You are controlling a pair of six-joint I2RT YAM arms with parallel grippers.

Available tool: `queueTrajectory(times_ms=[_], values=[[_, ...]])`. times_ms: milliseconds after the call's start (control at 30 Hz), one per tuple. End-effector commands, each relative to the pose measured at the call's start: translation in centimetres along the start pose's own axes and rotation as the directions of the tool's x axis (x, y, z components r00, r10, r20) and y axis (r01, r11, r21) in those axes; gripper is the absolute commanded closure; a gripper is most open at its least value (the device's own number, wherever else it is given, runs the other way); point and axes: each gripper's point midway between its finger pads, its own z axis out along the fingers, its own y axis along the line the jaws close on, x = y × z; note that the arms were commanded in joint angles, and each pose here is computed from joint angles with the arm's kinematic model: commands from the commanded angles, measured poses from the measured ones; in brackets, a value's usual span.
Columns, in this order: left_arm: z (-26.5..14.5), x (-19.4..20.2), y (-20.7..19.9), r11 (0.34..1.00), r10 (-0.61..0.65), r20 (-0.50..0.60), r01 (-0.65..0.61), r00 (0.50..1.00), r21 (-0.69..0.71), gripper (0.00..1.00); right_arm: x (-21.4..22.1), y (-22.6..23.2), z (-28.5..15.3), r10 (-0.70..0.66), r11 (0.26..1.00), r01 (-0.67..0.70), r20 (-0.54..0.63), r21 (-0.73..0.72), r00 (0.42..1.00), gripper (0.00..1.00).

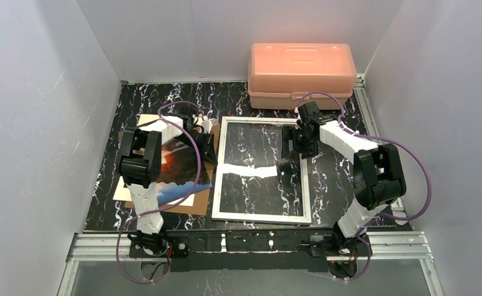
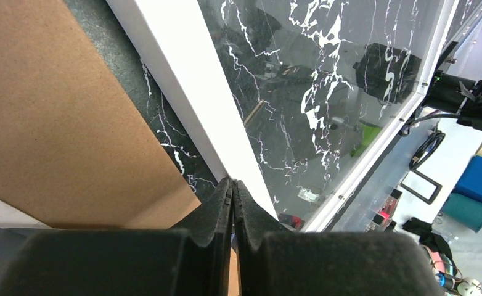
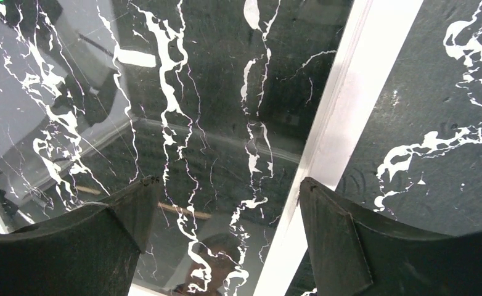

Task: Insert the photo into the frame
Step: Place the photo frame item in the photo frame.

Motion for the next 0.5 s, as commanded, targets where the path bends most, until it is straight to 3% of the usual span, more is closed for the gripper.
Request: queueTrajectory(times_ms=[0,467], values=[[0.7,0.7,-0.6,0.999,-0.012,-0.028,0.013,1.0,0.04,0.98,-1.3,0.1,-0.8,-0.033,0.999,0.032,0.024,0.021,0.999,0.09],[0.7,0.6,-0.6,0.999,-0.008,-0.026,0.01,1.0,0.041,0.98,-0.7,1.3,-0.1,-0.037,0.999,0.037,0.011,-0.017,0.999,0.1]])
